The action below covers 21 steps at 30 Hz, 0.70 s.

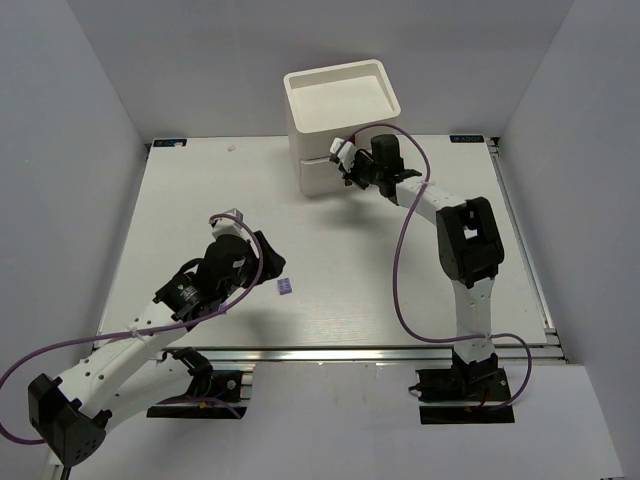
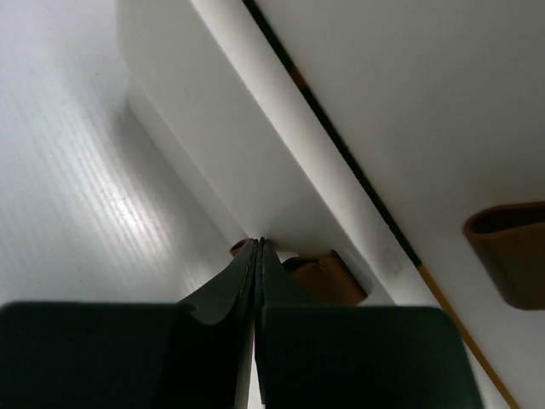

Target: Sort the legos into containers by color

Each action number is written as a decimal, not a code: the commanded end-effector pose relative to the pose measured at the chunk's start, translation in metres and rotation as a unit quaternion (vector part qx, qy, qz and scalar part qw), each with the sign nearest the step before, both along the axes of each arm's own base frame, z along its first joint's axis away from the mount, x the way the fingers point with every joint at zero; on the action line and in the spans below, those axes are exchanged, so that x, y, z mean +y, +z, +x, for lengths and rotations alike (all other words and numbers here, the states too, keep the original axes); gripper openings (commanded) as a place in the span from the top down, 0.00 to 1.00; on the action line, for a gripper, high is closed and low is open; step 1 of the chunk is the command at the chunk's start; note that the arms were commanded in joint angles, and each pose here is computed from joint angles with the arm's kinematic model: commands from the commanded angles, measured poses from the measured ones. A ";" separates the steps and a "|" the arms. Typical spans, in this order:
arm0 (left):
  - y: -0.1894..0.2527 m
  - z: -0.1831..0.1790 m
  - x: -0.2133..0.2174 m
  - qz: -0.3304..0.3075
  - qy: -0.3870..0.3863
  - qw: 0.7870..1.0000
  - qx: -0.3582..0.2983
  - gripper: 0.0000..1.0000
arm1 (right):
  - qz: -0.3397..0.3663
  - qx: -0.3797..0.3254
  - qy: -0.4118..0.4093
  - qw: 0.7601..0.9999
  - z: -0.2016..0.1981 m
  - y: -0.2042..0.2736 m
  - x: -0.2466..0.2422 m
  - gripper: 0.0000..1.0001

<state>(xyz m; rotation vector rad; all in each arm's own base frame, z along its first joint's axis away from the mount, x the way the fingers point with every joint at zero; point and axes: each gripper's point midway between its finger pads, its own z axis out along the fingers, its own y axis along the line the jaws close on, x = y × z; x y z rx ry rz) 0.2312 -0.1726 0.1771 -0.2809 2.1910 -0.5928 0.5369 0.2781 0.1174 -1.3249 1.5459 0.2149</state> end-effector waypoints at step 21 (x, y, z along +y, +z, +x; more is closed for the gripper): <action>0.006 -0.001 0.002 -0.005 0.004 1.000 -0.010 0.21 | 0.129 0.002 0.030 0.991 -0.064 0.059 0.001 0.35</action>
